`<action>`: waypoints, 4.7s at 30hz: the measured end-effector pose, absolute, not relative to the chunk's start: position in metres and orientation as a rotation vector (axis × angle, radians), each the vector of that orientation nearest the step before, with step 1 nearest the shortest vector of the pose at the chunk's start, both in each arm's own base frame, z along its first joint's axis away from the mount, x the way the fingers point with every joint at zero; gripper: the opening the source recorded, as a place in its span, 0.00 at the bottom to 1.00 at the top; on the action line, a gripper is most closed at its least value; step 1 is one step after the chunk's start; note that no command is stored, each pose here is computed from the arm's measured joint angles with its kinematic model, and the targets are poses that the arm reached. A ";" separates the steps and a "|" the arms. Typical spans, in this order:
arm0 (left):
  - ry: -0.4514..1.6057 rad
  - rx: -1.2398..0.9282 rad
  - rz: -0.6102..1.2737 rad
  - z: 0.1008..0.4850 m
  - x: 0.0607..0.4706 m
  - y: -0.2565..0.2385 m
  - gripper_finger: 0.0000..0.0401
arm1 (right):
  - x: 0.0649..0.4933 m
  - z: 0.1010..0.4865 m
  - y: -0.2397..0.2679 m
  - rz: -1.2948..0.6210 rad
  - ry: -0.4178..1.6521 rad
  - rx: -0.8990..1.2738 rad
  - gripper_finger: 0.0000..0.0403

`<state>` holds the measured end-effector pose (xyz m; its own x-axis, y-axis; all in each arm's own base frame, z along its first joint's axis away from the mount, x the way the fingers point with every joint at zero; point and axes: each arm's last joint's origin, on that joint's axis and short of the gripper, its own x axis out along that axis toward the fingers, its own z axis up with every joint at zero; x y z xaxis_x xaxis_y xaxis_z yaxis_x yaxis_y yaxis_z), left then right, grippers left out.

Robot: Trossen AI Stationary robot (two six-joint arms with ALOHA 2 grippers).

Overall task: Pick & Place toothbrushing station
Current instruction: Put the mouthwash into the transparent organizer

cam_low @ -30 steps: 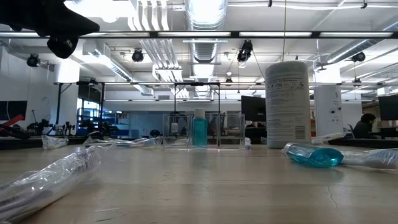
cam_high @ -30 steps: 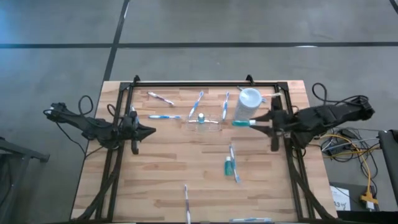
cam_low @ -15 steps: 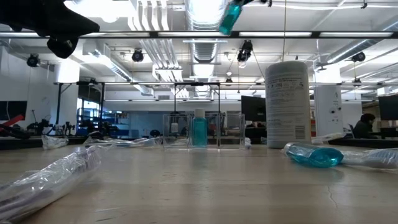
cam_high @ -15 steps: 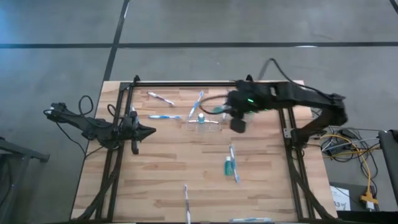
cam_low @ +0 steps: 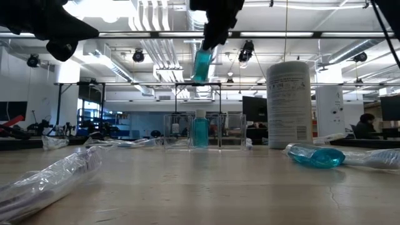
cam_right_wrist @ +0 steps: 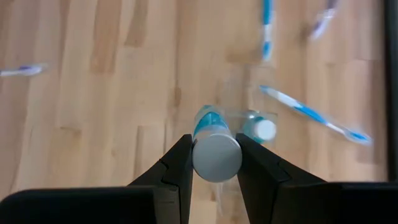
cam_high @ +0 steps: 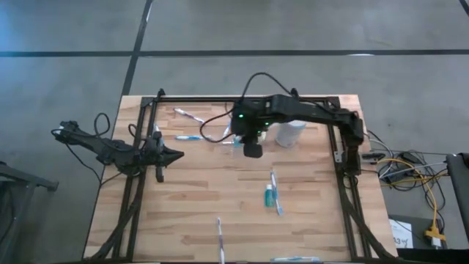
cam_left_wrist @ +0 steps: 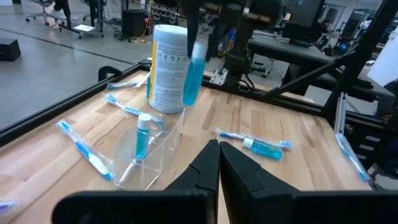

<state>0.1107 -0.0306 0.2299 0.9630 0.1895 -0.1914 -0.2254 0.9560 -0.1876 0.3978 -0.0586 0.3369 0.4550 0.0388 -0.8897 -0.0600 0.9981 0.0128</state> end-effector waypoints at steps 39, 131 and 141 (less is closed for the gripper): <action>0.207 -0.211 0.207 0.226 0.110 -0.031 0.03 | 0.424 0.263 -0.098 0.016 1.211 0.016 0.23; 0.222 -0.198 0.233 0.224 0.116 -0.032 0.03 | 0.365 0.332 -0.081 -0.150 0.856 -0.032 0.40; 0.234 -0.192 0.234 0.223 0.115 -0.032 0.03 | 0.362 0.328 -0.073 -0.026 0.707 -0.073 0.38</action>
